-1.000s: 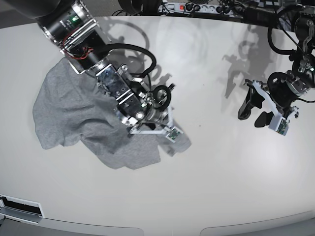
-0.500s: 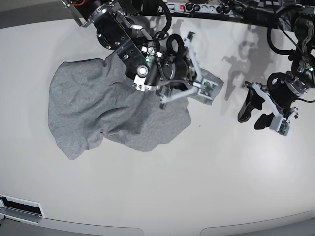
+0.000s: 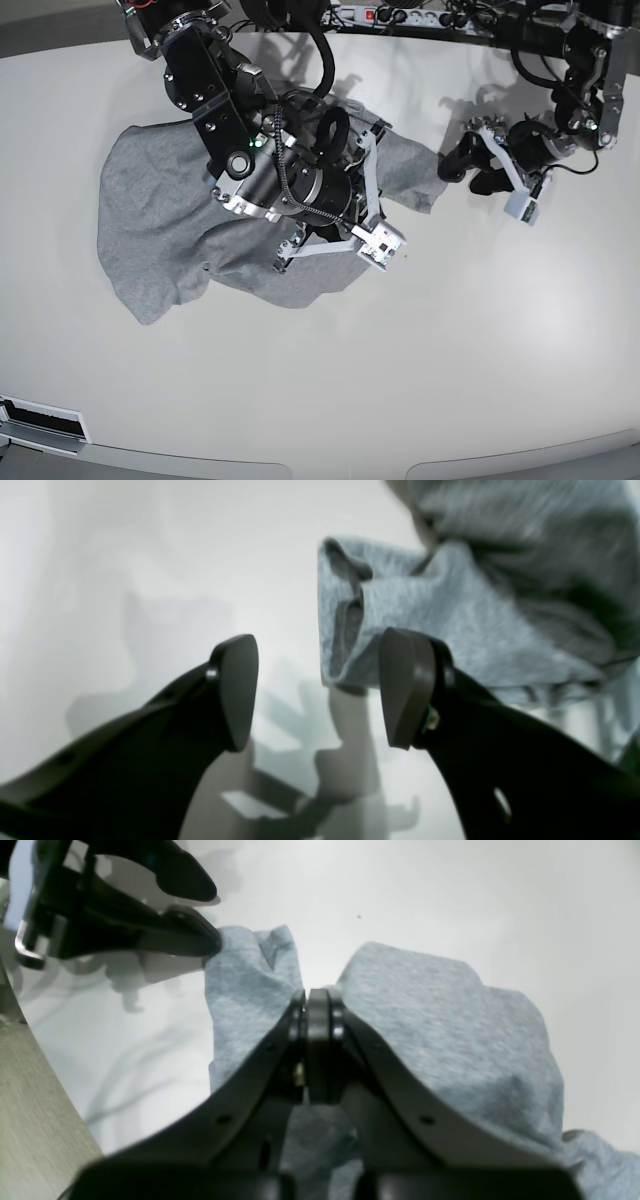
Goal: Layout the t-shirt on the table in an organized manner, then fold the t-shirt properly
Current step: 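Grasp a shirt edge with the left gripper and pull it away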
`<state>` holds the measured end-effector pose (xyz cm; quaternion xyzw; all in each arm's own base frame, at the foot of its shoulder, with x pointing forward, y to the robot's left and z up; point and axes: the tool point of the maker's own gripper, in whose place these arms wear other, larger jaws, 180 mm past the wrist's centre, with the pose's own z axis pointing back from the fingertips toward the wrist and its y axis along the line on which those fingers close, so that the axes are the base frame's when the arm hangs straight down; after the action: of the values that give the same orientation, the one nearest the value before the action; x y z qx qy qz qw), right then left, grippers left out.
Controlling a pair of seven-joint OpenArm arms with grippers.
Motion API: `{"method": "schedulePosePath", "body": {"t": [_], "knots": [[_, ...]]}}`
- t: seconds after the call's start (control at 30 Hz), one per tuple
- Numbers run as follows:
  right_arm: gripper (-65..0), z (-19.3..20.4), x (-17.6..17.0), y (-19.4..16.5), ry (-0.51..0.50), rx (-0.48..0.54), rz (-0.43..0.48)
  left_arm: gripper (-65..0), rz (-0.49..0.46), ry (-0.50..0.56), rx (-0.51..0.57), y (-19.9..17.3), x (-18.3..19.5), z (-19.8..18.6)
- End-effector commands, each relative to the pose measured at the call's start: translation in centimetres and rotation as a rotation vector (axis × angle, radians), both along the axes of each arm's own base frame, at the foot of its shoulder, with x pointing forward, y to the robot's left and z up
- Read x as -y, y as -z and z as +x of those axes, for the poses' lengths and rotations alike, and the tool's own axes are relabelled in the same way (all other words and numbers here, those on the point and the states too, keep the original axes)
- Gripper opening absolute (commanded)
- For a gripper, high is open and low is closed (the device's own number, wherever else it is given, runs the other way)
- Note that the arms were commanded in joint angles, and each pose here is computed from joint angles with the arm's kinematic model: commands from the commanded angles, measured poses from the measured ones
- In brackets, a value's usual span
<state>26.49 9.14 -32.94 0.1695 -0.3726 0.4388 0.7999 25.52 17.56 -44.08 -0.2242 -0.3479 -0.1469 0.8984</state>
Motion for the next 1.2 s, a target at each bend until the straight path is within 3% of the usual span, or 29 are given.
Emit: {"method": "schedulePosePath", "body": {"t": [0.0, 0.2, 0.27, 0.33, 0.37, 0.53, 0.67, 0.8, 0.97, 1.17], "knots": [[-65.0, 0.8, -0.3, -1.4, 0.006, 0.034, 0.045, -25.7, -0.002, -0.006, 0.049, -1.1, -0.2, 1.7], [-65.0, 1.3, 0.4, -1.5, 0.033, 0.031, 0.049, -27.2, 0.0, 0.023, 0.012, 0.6, 2.5, 3.1], [-65.0, 1.3, 0.4, -1.4, 0.034, 0.032, 0.048, -38.6, -0.009, 0.042, -0.016, 1.0, 3.8, 3.1], [-65.0, 1.3, 0.4, -1.5, 0.033, 0.032, 0.048, -58.3, -0.011, 0.06, -0.051, 1.4, 4.8, 2.8], [-65.0, 1.3, 0.4, -1.5, 0.033, 0.032, 0.048, -65.0, -0.007, 0.069, -0.07, 1.6, 5.1, 2.6], [-65.0, 1.5, 0.7, -1.3, 0.038, 0.039, 0.032, -65.0, -0.007, 0.117, -0.081, 0.3, 5.3, 2.7], [-65.0, 1.5, 1.3, -1.0, 0.04, 0.043, 0.017, -65.0, 0.001, 0.089, 0.044, -4.9, 3.1, 5.3], [-65.0, 1.7, 1.5, -1.0, 0.053, 0.042, 0.014, -65.0, 0.073, 0.059, 0.176, -10.8, -0.8, 7.2], [-65.0, 3.5, 3.9, -0.7, 0.184, 0.069, -0.037, -65.0, 0.124, -0.022, 0.309, -16.7, -5.8, 7.5], [-65.0, 3.5, 5.6, 0.2, 0.264, 0.03, -0.046, -65.0, 0.129, -0.104, 0.371, -20.8, -10.4, 6.2]]}}
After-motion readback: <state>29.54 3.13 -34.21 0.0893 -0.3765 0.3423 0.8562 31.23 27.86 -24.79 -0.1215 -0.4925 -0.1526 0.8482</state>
